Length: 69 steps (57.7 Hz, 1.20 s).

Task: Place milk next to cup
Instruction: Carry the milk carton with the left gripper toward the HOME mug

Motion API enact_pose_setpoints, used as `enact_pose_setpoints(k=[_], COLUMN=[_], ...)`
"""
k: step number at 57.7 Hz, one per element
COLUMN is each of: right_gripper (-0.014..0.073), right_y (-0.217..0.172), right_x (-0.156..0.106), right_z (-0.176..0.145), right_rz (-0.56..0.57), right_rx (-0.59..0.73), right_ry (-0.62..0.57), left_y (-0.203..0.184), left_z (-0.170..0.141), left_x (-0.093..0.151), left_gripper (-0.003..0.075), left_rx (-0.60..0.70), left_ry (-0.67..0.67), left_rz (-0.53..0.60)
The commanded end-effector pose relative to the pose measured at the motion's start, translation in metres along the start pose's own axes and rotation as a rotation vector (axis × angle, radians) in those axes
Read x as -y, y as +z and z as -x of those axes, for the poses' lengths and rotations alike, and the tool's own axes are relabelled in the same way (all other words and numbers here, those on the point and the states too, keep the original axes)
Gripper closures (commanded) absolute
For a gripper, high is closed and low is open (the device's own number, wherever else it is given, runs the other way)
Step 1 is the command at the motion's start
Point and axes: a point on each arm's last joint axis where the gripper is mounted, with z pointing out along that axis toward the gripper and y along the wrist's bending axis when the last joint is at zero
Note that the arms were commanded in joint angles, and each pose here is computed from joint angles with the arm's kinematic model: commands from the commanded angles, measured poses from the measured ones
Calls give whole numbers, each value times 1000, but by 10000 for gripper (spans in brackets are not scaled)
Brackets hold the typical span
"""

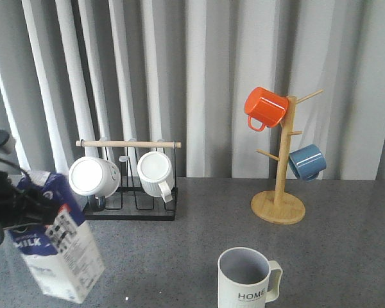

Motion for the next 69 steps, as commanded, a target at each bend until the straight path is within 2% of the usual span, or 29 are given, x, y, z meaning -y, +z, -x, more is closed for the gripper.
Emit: enact_pose_setpoints(k=[1,11,36,69], right_gripper=[581,581,581,581], right_y=[-3,-3,-3,-3], right_x=[0,0,0,0], right_z=[14,14,13,13], right_rz=[2,3,4,4], right_rx=[86,84,82,82], right_ry=[-10,-8,-7,-7], left_y=[-24,-18,49,57], left_z=[35,49,38,40], left_x=[28,59,96,98], left_gripper=[726,724,716,710], left_rx=[172,199,99,101], left_ry=[28,67,67,48], left_rz=[-112,-229,-311,-314])
